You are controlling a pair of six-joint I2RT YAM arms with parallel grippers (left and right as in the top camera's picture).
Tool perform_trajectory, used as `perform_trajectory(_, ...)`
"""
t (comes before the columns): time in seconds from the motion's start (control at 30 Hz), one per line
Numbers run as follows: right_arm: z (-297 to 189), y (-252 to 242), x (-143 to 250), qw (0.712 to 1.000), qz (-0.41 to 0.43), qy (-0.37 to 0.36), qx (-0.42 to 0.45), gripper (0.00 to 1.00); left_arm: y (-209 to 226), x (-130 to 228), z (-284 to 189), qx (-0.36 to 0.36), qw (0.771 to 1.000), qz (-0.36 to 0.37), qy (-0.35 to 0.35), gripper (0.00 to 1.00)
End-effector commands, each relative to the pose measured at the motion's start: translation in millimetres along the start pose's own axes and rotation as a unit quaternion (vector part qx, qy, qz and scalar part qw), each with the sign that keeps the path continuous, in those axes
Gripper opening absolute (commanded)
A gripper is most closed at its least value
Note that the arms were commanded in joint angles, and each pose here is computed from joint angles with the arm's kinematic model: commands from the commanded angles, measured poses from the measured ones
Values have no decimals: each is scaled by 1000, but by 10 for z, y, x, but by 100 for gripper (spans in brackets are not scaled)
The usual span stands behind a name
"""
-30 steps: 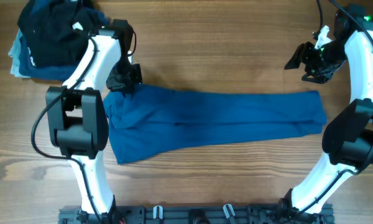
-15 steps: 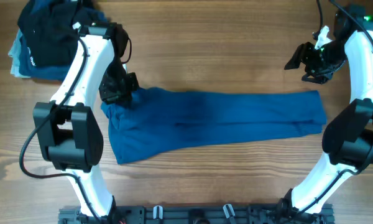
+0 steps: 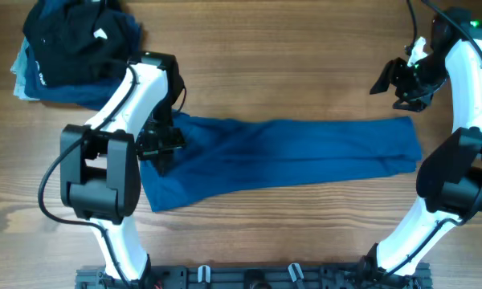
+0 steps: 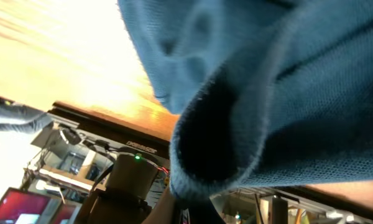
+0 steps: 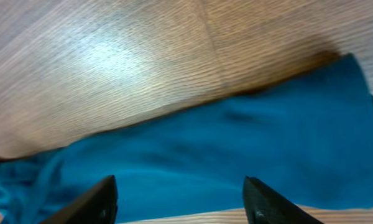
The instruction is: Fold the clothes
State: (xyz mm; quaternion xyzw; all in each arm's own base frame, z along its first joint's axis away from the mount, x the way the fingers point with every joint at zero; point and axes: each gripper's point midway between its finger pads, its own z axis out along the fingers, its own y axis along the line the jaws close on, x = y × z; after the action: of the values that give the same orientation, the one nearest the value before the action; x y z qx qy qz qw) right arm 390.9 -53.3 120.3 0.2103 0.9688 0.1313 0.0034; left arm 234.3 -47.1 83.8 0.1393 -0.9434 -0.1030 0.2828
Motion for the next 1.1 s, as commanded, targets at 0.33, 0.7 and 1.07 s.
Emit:
perform_trajectory(0.33, -169, -85, 51, 999, 27, -12, 37, 62, 520, -170, -3, -13, 994, -111, -9, 27)
perform_trajectory(0.7, -433, -271, 99, 997, 15, -40, 69, 100, -426, -17, -435, 143, 982, 22, -121, 41)
perform_trajectory(1.07, -359, -778, 2, 994, -22, -58, -89, 100, -1328, 172, -572, 191, 958, 98, -190, 100)
